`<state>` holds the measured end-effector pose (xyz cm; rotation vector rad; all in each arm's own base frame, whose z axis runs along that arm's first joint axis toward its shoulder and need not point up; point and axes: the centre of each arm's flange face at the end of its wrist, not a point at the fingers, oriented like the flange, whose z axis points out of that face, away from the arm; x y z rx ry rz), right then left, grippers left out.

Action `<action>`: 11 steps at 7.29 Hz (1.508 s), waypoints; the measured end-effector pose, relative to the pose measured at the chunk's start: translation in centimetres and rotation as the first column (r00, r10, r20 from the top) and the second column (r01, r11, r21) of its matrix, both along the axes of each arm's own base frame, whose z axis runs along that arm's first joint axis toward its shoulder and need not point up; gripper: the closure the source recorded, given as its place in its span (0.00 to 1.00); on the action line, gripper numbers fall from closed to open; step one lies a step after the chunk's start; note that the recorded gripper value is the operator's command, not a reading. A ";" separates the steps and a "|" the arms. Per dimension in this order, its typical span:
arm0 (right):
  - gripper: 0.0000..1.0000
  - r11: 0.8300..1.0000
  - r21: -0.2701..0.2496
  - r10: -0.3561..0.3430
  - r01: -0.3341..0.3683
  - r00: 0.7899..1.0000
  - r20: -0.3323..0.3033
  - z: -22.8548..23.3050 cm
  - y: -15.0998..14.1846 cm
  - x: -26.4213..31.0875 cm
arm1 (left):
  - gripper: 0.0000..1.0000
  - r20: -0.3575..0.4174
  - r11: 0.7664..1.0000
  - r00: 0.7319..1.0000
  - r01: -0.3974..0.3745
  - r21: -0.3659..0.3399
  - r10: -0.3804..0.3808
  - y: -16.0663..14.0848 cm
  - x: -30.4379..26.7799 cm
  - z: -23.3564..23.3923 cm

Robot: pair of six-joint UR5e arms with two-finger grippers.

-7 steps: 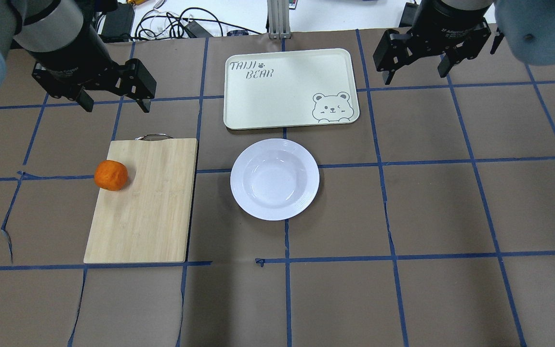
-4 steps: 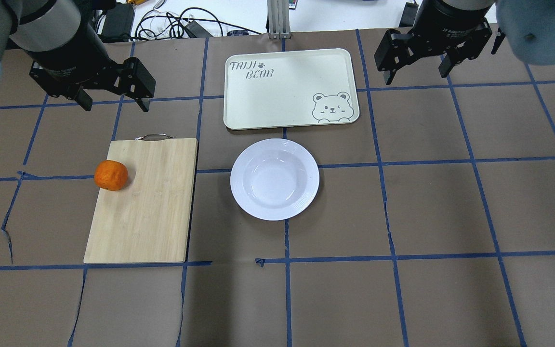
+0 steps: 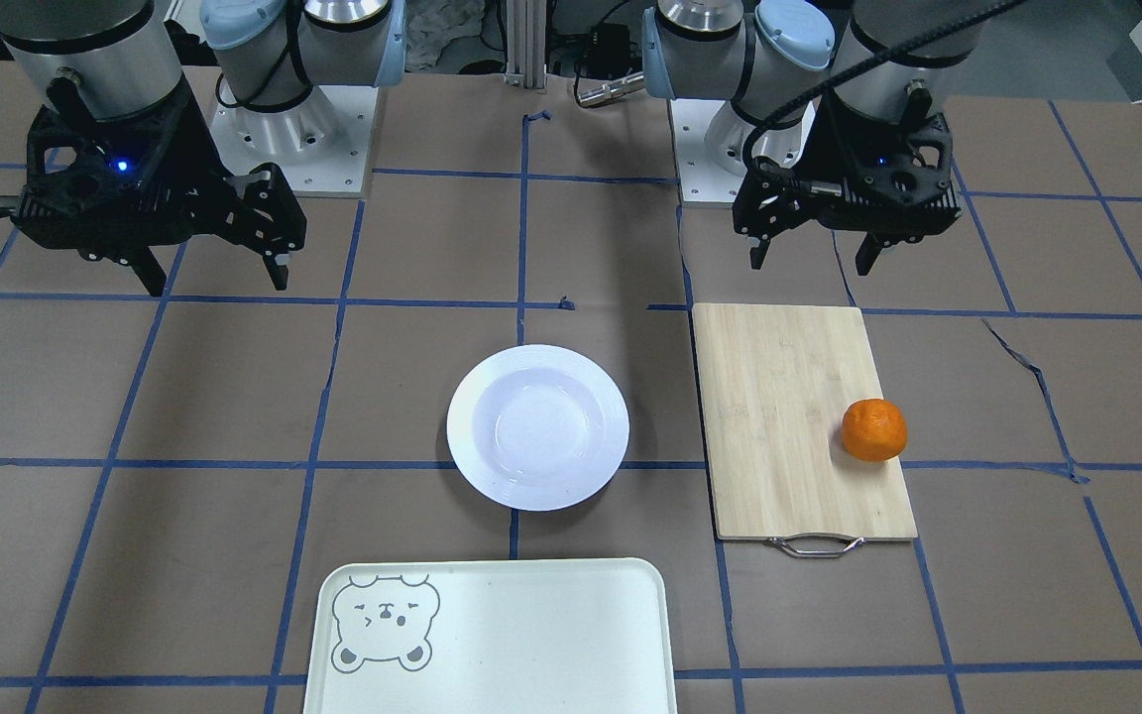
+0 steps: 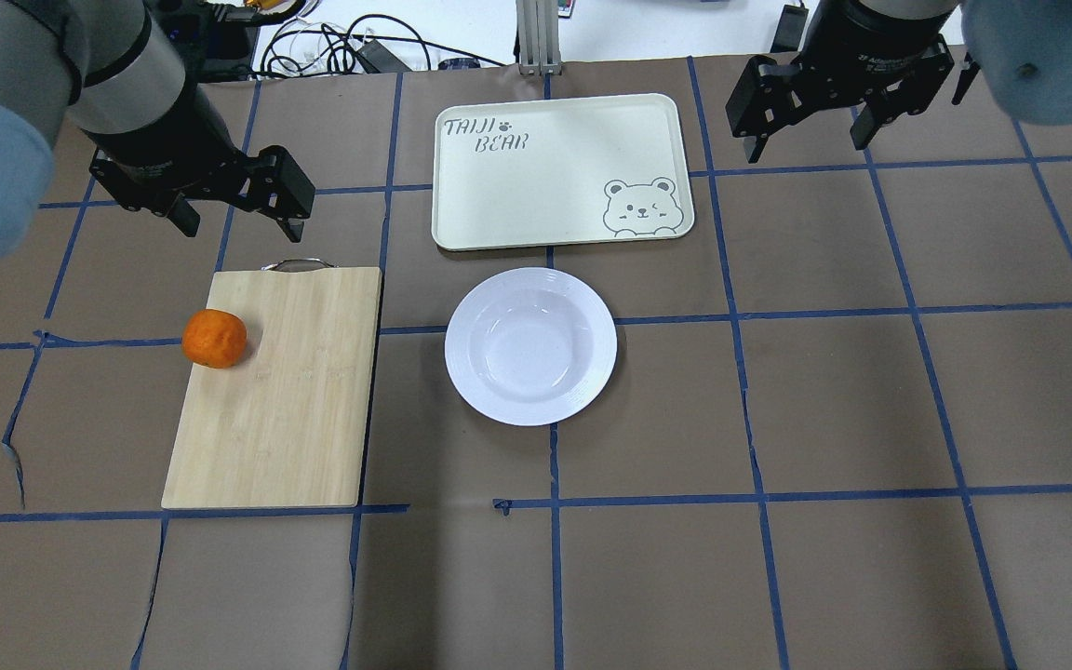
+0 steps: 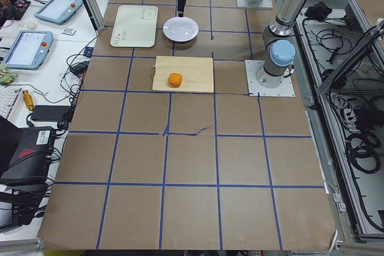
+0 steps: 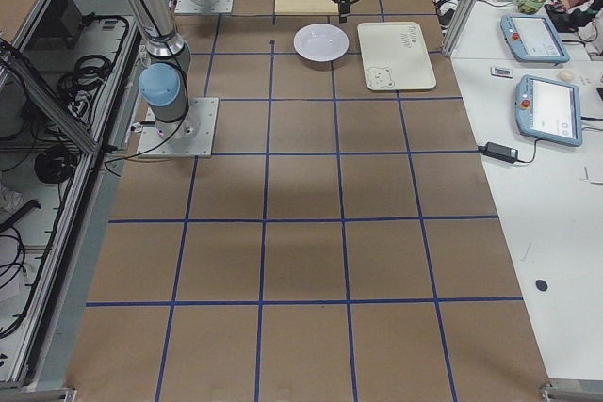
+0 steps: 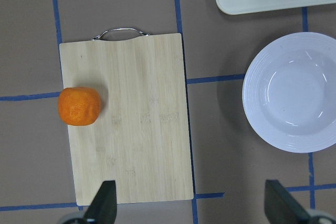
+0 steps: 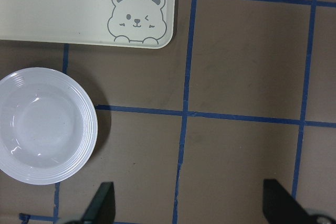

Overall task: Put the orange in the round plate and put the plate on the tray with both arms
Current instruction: 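Lower the left gripper onto the orange on the cutting board and close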

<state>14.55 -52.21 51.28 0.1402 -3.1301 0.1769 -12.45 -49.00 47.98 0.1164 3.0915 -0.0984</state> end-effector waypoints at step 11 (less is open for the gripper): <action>0.00 1.000 -0.002 -0.012 0.012 1.000 0.000 0.2 0.5 -0.8 | 0.07 0.124 0.981 0.985 0.100 0.167 -0.122 -6.0 13.6 -24.7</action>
